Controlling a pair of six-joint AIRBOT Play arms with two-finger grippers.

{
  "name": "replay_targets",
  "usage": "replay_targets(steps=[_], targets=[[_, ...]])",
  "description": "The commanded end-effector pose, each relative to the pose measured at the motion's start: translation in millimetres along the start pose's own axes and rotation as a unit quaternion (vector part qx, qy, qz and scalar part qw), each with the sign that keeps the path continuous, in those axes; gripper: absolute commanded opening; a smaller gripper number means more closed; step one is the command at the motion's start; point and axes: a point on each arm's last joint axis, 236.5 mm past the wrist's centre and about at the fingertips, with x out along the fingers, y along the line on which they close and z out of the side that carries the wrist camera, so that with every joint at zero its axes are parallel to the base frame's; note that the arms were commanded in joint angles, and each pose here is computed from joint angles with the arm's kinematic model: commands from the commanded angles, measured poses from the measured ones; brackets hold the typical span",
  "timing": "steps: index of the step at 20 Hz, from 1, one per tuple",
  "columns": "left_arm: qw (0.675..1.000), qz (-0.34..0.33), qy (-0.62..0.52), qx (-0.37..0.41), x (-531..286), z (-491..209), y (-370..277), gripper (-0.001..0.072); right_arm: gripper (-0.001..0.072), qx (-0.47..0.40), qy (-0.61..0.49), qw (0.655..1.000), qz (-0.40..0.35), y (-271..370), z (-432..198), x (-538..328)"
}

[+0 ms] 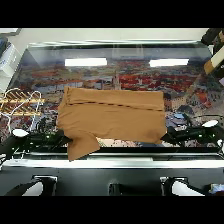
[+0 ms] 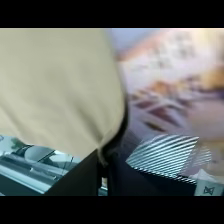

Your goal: Fold the clothes and pants, and hang the long-sleeved shirts on hangers.

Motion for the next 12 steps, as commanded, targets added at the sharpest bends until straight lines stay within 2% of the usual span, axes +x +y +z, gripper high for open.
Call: replay_targets(steps=[1, 6, 9, 12], targets=[[1.000, -0.009, -0.004, 0.016, -8.4, 7.9, -13.2, 0.0022, 0.0029, -0.023, 0.011, 0.999, 0.020, 23.8, -8.3, 1.3], [1.000, -0.029, 0.005, 0.008, -53.7, -5.3, -52.6, 0.0021, 0.0029, -0.032, -0.004, 0.999, -0.029, 37.9, -42.5, -45.3], [0.999, -0.019, 0.006, 0.046, -88.0, -38.6, -72.3, 0.0021, 0.0028, -0.026, -0.003, 0.997, -0.069, 43.8, -83.2, -75.4], [0.996, -0.022, -0.037, 0.076, -110.0, -39.5, -90.2, 0.0020, 0.0028, -0.038, -0.072, 0.994, -0.076, 57.6, -80.1, -95.6]])
